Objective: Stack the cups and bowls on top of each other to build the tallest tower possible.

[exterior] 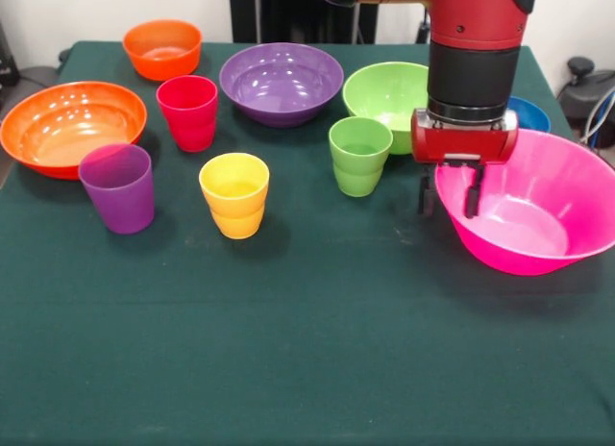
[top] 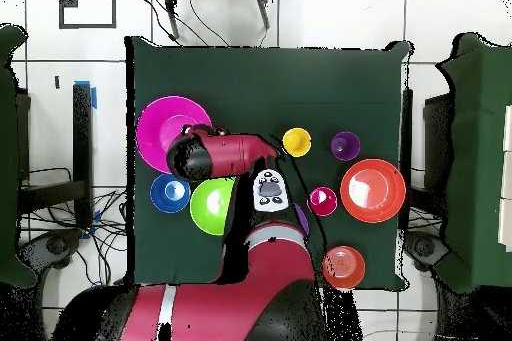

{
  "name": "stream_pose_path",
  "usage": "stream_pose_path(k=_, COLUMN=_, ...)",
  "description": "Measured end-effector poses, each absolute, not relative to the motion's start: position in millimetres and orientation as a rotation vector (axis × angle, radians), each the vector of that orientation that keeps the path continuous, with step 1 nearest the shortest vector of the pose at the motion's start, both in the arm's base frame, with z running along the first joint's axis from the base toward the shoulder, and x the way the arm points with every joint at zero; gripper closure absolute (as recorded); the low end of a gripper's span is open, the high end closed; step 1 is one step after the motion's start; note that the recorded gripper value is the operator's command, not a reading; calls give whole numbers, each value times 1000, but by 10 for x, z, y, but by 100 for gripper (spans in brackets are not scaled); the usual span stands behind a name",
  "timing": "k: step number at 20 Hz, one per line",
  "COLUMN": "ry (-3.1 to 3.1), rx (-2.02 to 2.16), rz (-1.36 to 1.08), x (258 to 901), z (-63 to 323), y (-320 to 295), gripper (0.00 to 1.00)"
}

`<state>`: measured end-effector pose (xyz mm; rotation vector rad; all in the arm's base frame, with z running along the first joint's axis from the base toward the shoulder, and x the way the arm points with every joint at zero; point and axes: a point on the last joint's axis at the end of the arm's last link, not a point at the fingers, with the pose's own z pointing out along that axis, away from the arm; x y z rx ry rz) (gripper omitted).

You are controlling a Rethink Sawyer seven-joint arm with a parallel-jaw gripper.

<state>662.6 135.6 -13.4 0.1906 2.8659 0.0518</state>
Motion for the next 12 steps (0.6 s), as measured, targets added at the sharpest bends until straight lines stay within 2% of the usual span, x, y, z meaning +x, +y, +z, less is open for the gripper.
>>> stream_pose_path(k=12, ry=2915, rx=196, rz=55, x=6446, z=-418, y=1371, gripper=0)
